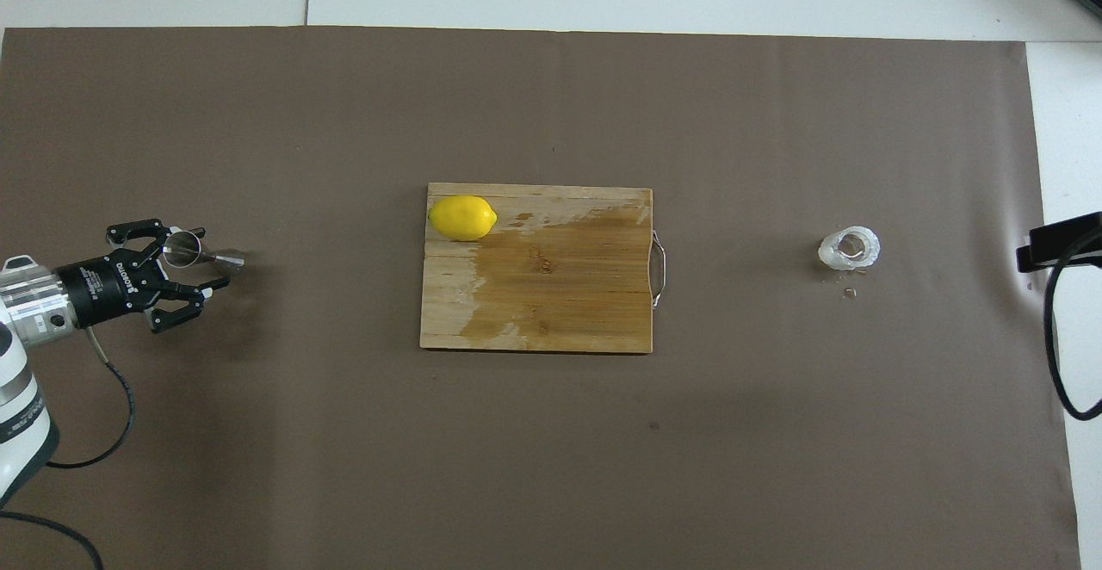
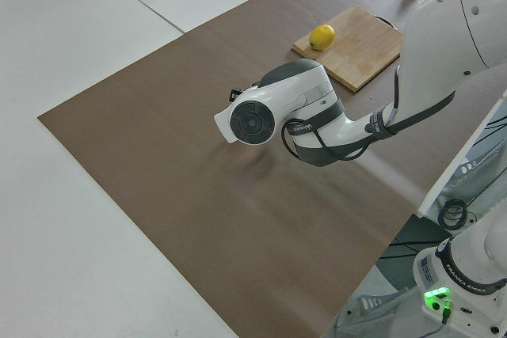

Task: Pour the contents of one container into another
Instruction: 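Reach the left gripper to the small metal cup and close on it, then lift the metal cup with the left gripper and carry it over the board, then lower the metal cup onto the board beside the lemon and open the left gripper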

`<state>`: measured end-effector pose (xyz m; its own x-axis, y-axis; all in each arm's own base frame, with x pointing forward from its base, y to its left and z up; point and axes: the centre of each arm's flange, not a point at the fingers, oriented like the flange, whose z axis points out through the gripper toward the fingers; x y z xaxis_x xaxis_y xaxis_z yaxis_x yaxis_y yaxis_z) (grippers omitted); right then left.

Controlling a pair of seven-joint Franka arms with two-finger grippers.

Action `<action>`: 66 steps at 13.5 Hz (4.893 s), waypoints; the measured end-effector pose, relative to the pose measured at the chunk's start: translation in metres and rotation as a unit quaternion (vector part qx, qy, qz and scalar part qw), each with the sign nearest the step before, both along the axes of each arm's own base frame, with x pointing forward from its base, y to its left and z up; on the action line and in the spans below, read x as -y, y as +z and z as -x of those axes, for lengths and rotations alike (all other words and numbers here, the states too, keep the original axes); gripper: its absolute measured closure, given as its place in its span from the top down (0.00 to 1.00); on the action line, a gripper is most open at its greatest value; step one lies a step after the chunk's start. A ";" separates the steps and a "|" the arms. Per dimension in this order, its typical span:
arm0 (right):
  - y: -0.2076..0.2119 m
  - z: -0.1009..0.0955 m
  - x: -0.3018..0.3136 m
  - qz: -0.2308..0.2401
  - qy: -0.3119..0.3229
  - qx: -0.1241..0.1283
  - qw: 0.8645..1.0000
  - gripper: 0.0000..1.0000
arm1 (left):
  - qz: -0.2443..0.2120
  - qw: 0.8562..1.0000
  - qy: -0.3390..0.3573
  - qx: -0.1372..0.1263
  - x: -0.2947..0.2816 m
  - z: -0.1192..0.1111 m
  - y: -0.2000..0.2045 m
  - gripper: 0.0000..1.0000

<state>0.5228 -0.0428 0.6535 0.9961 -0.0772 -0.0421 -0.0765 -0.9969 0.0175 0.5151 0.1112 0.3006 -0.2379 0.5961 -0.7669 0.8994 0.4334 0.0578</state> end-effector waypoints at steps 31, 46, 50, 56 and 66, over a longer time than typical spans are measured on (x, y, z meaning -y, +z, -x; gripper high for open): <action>-0.002 0.004 0.008 -0.001 -0.008 -0.003 1.000 1.00 | 0.042 0.998 -0.001 -0.044 0.107 -0.052 0.050 0.11; -0.005 0.007 0.019 -0.002 -0.017 -0.006 1.000 1.00 | 0.077 0.997 -0.013 -0.010 0.307 -0.046 0.111 0.10; -0.005 0.007 0.019 -0.002 -0.017 -0.007 1.000 1.00 | 0.083 0.995 0.054 -0.004 0.382 -0.011 0.115 0.10; -0.007 0.007 0.019 -0.002 -0.017 -0.008 1.000 1.00 | 0.088 0.989 0.116 -0.012 0.415 0.019 0.109 0.10; -0.009 0.010 0.019 -0.002 -0.018 -0.011 1.000 1.00 | 0.058 0.989 0.135 -0.029 0.444 0.028 0.071 0.10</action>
